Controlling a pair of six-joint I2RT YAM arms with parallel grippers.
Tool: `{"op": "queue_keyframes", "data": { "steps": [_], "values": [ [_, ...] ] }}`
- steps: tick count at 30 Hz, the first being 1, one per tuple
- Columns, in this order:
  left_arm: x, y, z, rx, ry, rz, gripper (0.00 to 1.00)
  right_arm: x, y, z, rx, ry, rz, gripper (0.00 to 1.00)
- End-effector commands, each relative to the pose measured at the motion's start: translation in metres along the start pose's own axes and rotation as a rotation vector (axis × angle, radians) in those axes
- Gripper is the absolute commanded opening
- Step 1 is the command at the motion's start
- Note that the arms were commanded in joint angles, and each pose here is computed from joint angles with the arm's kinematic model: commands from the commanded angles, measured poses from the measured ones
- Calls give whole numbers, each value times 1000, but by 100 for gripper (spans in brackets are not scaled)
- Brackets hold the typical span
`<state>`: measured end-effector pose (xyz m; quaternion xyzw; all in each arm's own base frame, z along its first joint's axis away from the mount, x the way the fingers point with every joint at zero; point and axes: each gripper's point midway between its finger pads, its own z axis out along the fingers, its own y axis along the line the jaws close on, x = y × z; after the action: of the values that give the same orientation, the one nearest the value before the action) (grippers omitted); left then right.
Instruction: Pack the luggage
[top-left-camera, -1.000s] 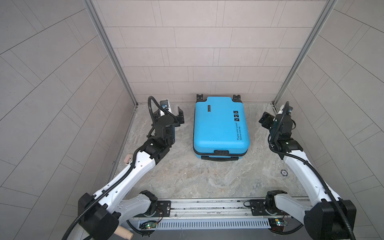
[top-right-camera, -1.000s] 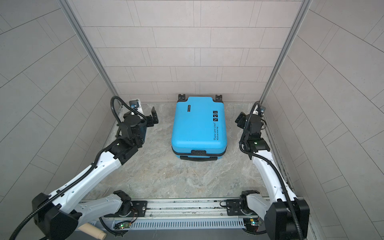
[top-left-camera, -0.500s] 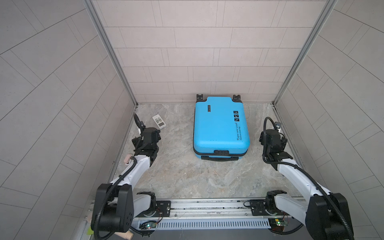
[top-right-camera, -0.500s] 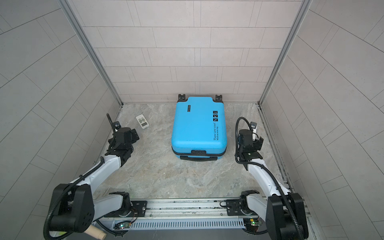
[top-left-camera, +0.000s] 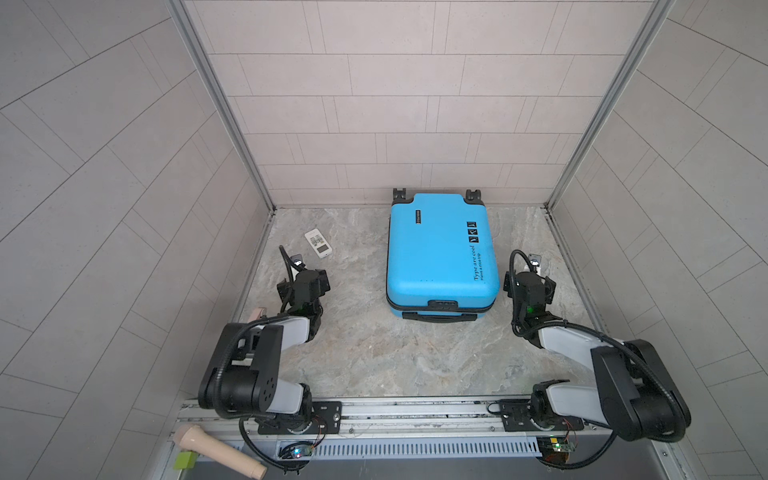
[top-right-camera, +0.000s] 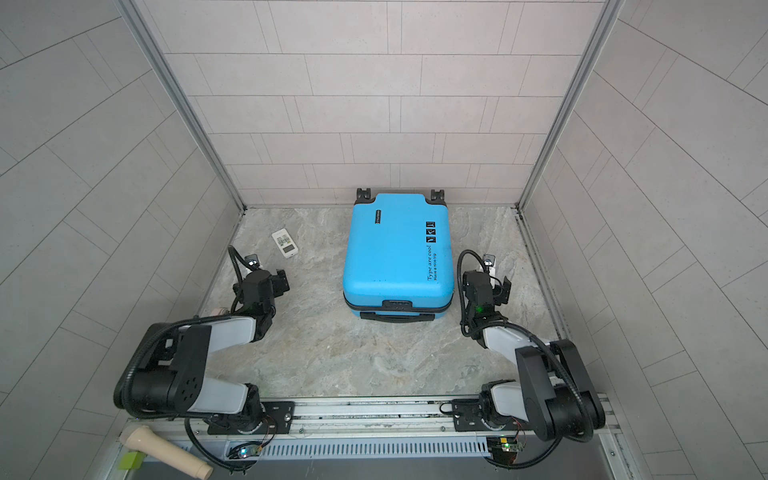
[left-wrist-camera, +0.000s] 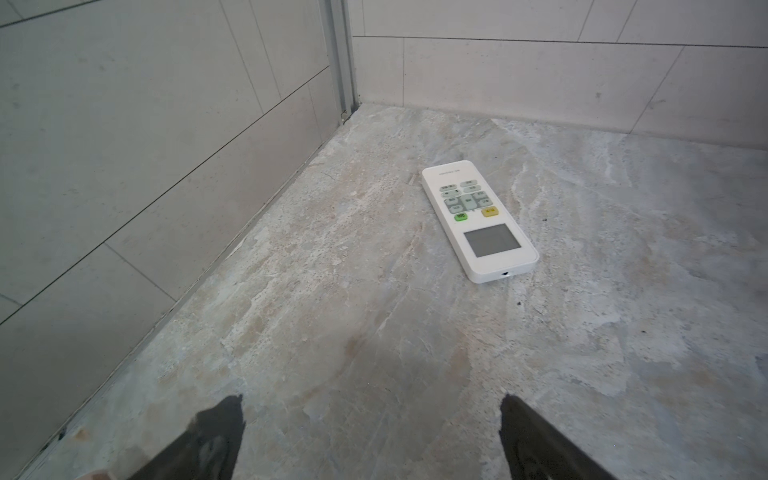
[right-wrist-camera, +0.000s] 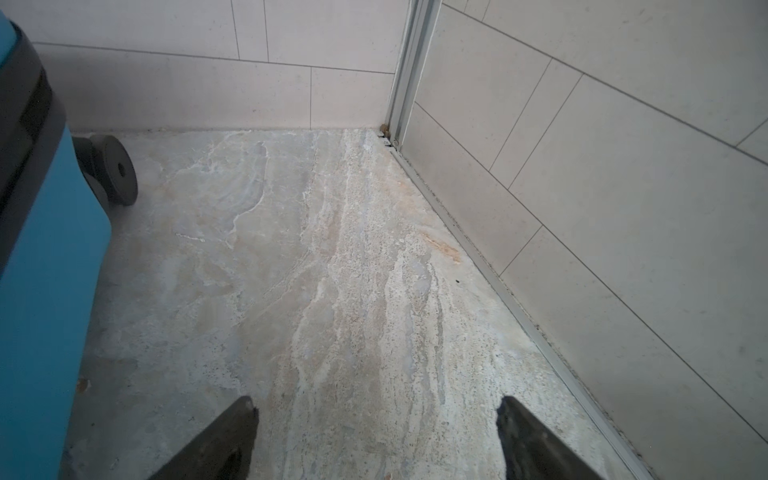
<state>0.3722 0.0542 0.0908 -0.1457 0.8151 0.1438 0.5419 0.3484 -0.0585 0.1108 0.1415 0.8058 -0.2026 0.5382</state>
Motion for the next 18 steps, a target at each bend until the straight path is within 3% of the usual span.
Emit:
{"op": "queue_keyframes", "data": {
  "steps": [1,2,6,9,11,18],
  "values": [
    [-7,-16,0,93,-140,19,100,-6,10,3,-42,-97,8,92],
    [-8,-14,1,83,-148,12,100,0,13,6,-53,-93,0,92],
    [-3,-15,14,44,4,49,100,1,24,21,-53,-23,-47,93],
    [-6,-16,15,50,-65,34,100,2,27,28,-75,6,-54,95],
    [-2,-15,16,44,-19,34,100,3,27,29,-76,9,-51,96],
    [-6,-15,13,54,-64,33,100,4,26,28,-76,13,-51,99]
  ]
}}
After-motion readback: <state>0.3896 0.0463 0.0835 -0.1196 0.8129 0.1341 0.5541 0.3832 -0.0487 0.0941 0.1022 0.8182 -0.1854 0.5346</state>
